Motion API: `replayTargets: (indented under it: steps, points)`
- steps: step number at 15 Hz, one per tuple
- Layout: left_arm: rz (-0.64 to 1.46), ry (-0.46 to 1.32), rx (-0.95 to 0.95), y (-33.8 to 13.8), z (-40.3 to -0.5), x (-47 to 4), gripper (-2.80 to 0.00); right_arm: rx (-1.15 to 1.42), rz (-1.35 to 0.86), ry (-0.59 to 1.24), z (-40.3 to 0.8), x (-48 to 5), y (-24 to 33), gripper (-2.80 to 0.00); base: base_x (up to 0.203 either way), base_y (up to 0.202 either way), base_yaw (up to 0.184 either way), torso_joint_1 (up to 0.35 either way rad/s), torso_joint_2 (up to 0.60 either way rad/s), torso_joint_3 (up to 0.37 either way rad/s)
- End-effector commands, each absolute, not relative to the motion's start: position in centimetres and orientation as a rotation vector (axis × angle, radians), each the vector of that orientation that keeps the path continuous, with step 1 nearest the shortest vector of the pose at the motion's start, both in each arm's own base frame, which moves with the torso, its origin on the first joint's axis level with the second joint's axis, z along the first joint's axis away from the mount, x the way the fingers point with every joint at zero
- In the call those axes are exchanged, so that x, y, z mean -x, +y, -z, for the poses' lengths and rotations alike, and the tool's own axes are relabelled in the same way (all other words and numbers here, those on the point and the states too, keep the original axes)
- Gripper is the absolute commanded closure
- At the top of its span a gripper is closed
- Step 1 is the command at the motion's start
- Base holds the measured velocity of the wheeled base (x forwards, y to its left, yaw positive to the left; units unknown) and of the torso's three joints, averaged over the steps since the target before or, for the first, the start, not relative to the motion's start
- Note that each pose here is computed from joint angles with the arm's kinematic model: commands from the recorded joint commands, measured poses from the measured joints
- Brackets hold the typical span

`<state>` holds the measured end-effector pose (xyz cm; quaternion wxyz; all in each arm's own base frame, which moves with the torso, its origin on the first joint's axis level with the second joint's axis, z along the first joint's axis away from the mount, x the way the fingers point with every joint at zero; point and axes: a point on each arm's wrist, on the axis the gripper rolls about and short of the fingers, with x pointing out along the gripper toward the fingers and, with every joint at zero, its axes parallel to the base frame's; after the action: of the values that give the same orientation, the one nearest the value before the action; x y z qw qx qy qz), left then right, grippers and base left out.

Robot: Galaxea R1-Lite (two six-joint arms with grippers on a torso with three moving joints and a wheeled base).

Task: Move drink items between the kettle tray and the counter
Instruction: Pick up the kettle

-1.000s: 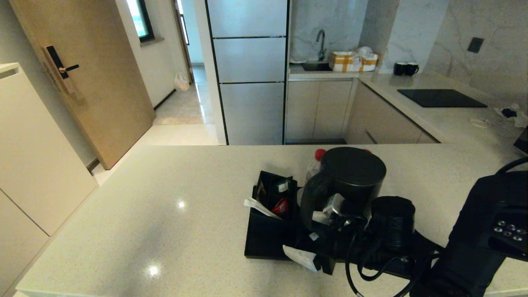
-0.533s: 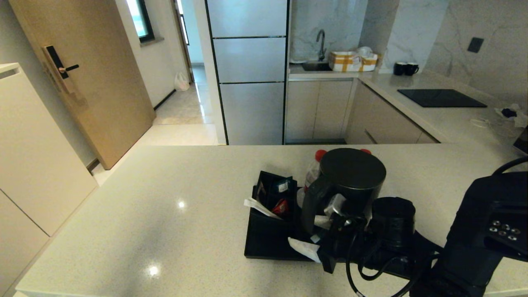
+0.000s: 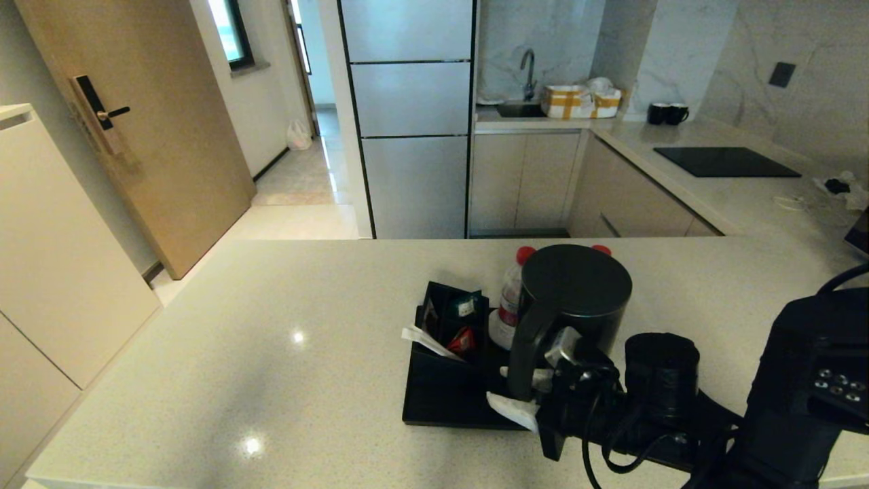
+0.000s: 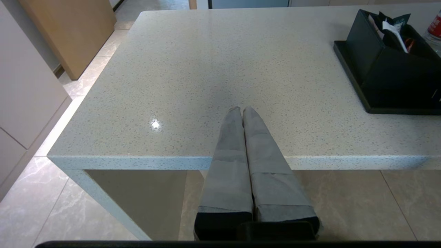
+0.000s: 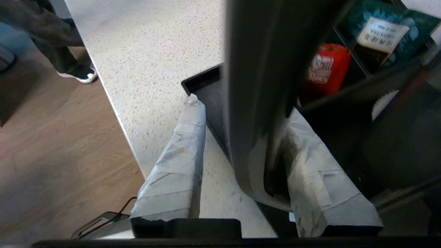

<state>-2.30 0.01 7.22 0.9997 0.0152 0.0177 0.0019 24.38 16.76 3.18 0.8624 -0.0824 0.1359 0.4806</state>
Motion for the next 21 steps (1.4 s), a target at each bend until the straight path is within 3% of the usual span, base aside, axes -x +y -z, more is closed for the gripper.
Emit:
replayTargets:
  steps: [1, 7, 11, 21]
  points:
    - [-0.004, 0.035, -0.031, 0.0, -7.2, 2.3, 0.0, 0.17, -0.988, 0.3, -2.7, -23.7, 15.6, 0.0, 0.0, 0.0, 0.0, 0.0, 0.0, 0.0]
    - [-0.004, 0.035, -0.031, 0.0, -7.2, 2.3, 0.0, 0.161, -0.962, 0.302, -2.7, -23.3, 14.3, 0.0, 0.0, 0.0, 0.0, 0.0, 0.0, 0.0]
    - [-0.006, 0.035, -0.031, 0.0, -7.2, 2.3, 0.0, 0.116, -0.813, 0.292, -4.4, -23.3, 9.1, 0.0, 0.0, 0.0, 0.0, 0.0, 0.0, 0.0]
    - [-0.004, 0.035, -0.031, 0.0, -7.2, 2.3, 0.0, 0.087, -0.827, 0.245, -7.0, -20.3, 7.8, 0.0, 0.0, 0.0, 0.0, 0.0, 0.0, 0.0]
